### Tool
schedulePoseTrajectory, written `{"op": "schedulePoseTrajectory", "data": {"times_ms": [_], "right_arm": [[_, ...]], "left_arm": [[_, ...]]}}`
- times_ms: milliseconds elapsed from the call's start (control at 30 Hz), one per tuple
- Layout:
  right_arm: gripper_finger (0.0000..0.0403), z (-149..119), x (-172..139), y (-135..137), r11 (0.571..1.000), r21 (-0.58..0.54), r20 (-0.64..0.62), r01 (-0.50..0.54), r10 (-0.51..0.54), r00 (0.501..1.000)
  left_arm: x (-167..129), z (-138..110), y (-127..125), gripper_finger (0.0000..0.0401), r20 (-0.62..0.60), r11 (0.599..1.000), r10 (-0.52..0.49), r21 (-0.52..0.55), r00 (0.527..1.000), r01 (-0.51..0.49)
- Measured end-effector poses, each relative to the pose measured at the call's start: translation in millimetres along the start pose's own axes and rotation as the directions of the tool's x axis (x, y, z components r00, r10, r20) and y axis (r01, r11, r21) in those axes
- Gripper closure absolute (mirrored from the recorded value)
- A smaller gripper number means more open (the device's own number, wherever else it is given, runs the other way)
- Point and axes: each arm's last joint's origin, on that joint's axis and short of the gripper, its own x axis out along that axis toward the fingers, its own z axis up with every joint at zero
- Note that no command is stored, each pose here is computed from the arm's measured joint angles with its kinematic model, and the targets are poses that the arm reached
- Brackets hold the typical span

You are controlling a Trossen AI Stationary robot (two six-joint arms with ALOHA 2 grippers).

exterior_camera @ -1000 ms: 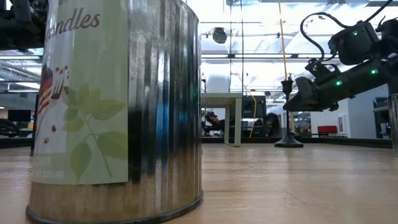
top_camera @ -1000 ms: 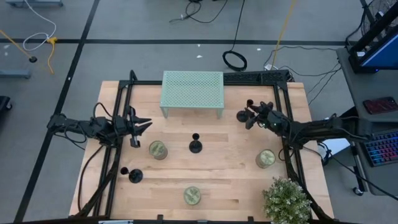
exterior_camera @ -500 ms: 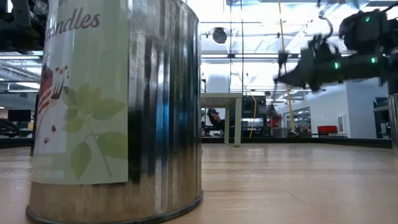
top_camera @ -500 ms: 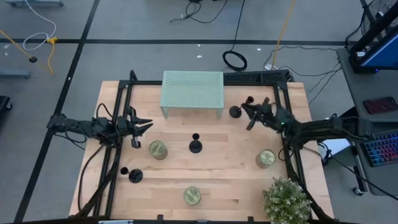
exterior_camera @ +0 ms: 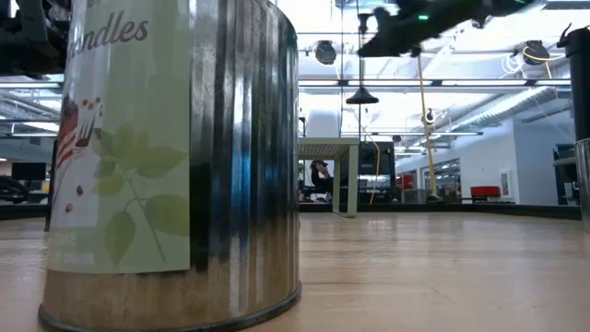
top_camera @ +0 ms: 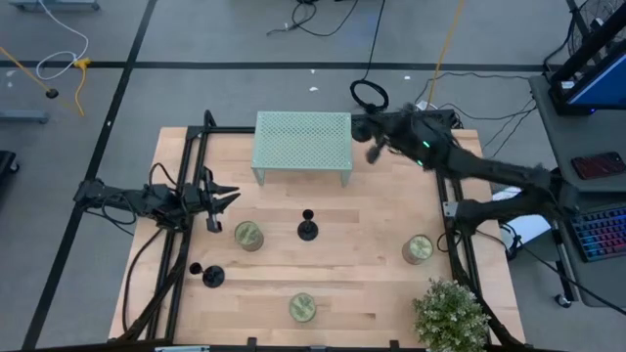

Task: Pick & Place candle stick holders
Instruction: Put the black candle holder on the shelf

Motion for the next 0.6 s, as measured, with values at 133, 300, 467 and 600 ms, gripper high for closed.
{"op": "schedulePoseTrajectory", "data": {"times_ms": [133, 300, 467, 600], "right_arm": [[0.0394, 5, 47, -4, 0.999, 0.011, -0.077, -0.04, 0.041, 0.996], [0.0392, -22, 95, -12, 0.992, 0.07, -0.116, -0.108, 0.115, 0.987], [0.0391, -40, 118, -31, 0.982, 0.153, -0.071, -0.113, 0.125, 0.99], [0.039, -50, 125, -35, 0.976, 0.176, -0.081, -0.128, 0.144, 0.986]], "left_arm": [[0, 3, 1, 0.0325, 0.024, 1.0, 0.012, -0.008, 1.0, -0.011], [0, 3, 1, 0.0325, 0.024, 1.0, 0.012, -0.028, 1.0, -0.011], [0, 3, 1, 0.0325, 0.024, 0.999, 0.011, -0.046, 1.0, -0.01], [0, 3, 1, 0.0325, 0.023, 0.999, 0.011, -0.049, 1.0, -0.01]]}}
